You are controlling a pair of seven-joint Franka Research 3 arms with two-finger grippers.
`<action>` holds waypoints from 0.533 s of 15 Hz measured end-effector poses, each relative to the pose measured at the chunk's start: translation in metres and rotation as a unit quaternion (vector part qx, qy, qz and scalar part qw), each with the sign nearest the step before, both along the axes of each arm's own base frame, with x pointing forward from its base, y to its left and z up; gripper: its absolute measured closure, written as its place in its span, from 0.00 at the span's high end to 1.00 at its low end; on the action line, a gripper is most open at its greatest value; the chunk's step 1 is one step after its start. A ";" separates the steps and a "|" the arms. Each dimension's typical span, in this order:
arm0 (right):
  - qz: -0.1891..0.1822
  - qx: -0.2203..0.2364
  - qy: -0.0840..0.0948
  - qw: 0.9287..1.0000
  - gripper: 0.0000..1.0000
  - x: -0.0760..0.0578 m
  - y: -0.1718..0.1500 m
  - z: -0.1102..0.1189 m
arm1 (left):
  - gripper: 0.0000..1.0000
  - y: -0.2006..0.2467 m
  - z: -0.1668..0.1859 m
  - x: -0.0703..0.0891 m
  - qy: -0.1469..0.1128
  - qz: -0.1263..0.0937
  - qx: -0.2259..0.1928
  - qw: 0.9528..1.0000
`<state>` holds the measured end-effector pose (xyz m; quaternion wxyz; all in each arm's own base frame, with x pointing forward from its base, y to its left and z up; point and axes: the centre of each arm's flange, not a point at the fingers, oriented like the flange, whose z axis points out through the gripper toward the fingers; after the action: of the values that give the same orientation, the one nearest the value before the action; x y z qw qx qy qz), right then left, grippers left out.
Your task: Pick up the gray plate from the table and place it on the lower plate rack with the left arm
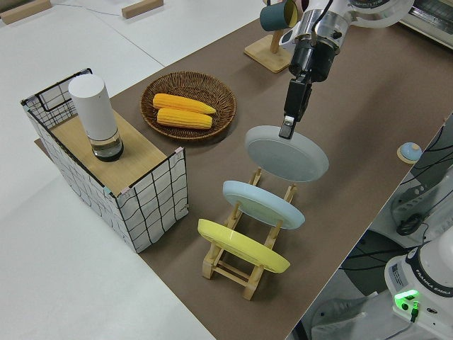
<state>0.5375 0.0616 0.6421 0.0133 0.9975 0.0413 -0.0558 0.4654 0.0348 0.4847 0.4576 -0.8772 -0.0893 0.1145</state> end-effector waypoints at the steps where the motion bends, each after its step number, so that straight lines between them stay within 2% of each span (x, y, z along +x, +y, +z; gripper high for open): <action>1: 0.000 0.000 0.000 1.000 0.99 0.000 0.000 0.000 | 0.04 -0.002 -0.008 -0.002 -0.004 0.004 0.007 1.000; 8: 0.000 0.000 0.000 1.000 0.99 0.000 0.000 0.000 | 0.04 -0.007 -0.028 -0.004 -0.031 0.011 0.015 0.999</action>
<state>0.5375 0.0616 0.6421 0.0133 0.9975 0.0413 -0.0558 0.4615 0.0283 0.4565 0.4663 -0.8724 -0.1150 0.0906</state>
